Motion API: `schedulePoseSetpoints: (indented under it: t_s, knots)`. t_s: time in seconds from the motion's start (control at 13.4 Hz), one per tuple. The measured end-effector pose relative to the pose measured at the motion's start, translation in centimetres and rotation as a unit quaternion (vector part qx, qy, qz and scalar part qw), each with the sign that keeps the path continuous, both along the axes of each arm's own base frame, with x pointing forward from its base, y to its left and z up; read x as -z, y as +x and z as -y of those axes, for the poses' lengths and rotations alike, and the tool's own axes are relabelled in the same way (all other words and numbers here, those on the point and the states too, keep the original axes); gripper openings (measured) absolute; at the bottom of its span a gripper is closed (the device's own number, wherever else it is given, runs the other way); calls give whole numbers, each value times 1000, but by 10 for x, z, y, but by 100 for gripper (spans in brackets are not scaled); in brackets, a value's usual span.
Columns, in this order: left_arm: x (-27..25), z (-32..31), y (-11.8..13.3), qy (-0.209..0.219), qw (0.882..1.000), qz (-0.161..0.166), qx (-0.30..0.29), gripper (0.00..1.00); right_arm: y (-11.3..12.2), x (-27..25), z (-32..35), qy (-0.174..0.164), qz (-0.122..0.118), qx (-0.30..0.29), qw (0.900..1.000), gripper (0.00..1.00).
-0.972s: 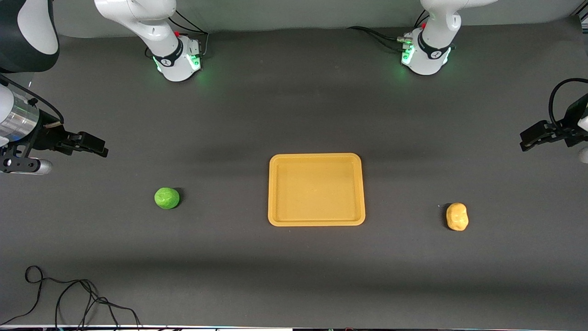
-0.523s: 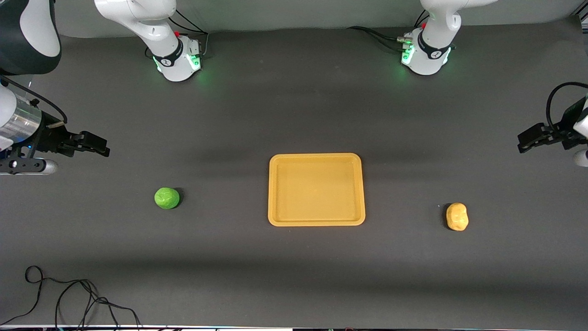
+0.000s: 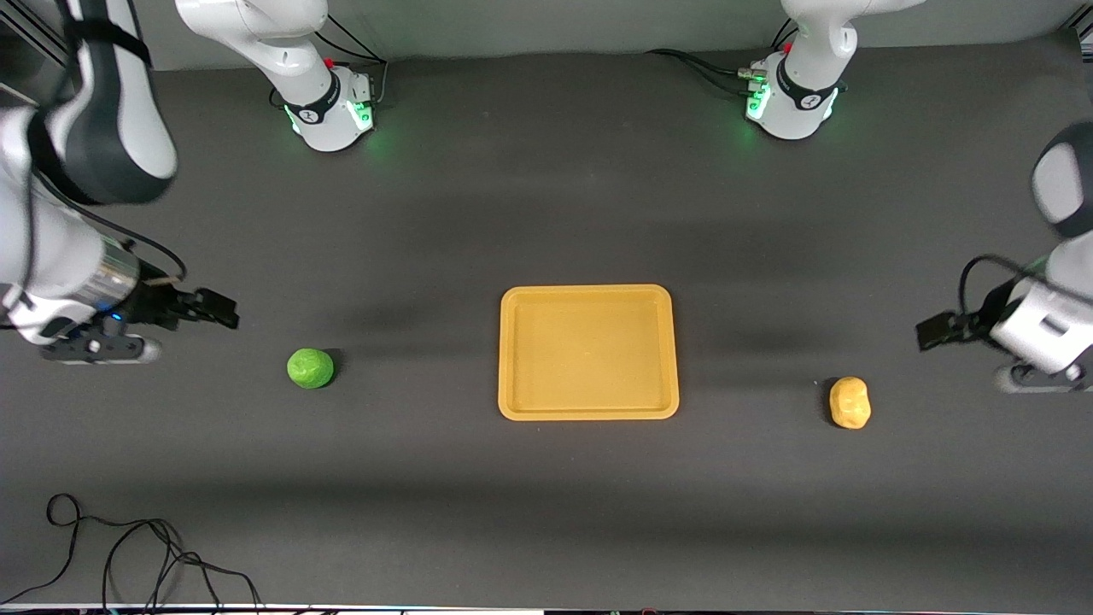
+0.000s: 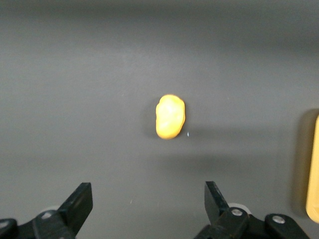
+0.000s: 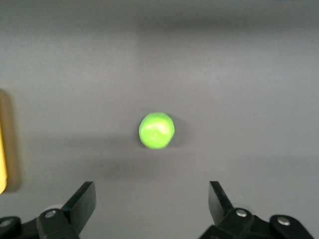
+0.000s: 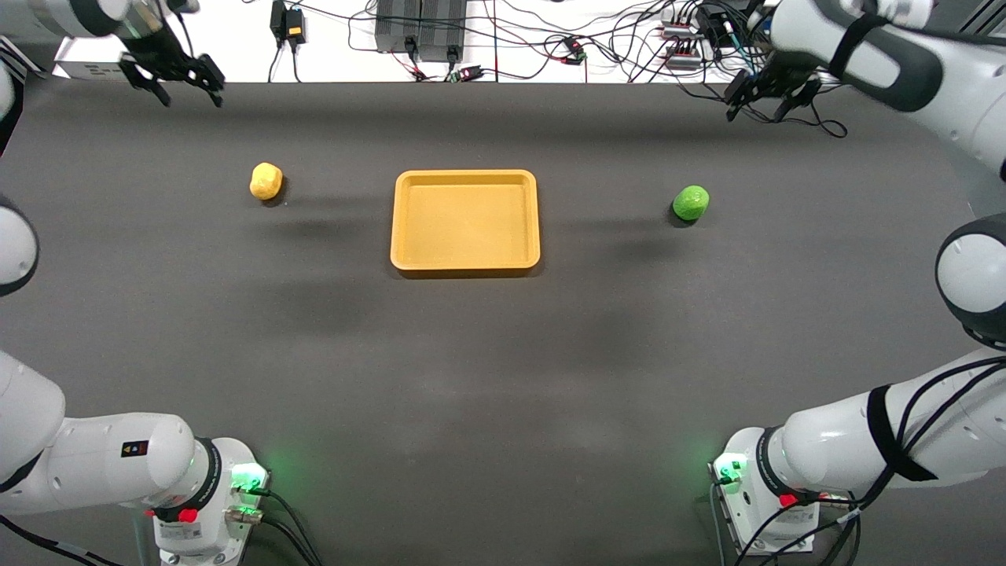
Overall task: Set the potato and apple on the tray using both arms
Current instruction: 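Lower the right gripper onto the apple while the left gripper reaches the potato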
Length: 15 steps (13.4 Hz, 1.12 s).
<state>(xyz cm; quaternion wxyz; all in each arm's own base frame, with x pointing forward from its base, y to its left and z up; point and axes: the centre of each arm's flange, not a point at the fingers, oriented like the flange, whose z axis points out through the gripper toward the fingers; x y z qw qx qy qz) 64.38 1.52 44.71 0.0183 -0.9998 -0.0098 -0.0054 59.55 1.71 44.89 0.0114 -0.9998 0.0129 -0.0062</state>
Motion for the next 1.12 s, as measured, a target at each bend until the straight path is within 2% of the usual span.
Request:
schedulePoseSetpoints:
  t_s: [0.3, 0.52, 0.82, 0.9, 0.97, 1.05, 1.12]
  knots:
    - [128, 12, 30, -11, 1000, -7, 16, 100, -5, 107, -10, 2, -5, -7, 1000, 100]
    - [213, 31, 34, 5, 998, -23, 50, 100, -6, 179, -10, 4, -19, -6, 1000, 100]
    - [244, 27, 35, 7, 998, -22, 53, 100, -2, 221, -17, 5, -10, -10, 1000, 100]
    - [244, 27, 36, 7, 998, -21, 53, 95, -1, 229, -18, 6, -7, -11, 1000, 100]
    - [243, 27, 36, 7, 998, -21, 53, 94, -1, 237, -18, 6, -5, -10, 1000, 91]
    - [243, 27, 36, 8, 998, -20, 53, 84, -1, 242, -18, 6, -5, -10, 1000, 79]
    - [243, 27, 36, 8, 998, -20, 53, 70, -1, 242, -18, 6, -5, -10, 1000, 79]
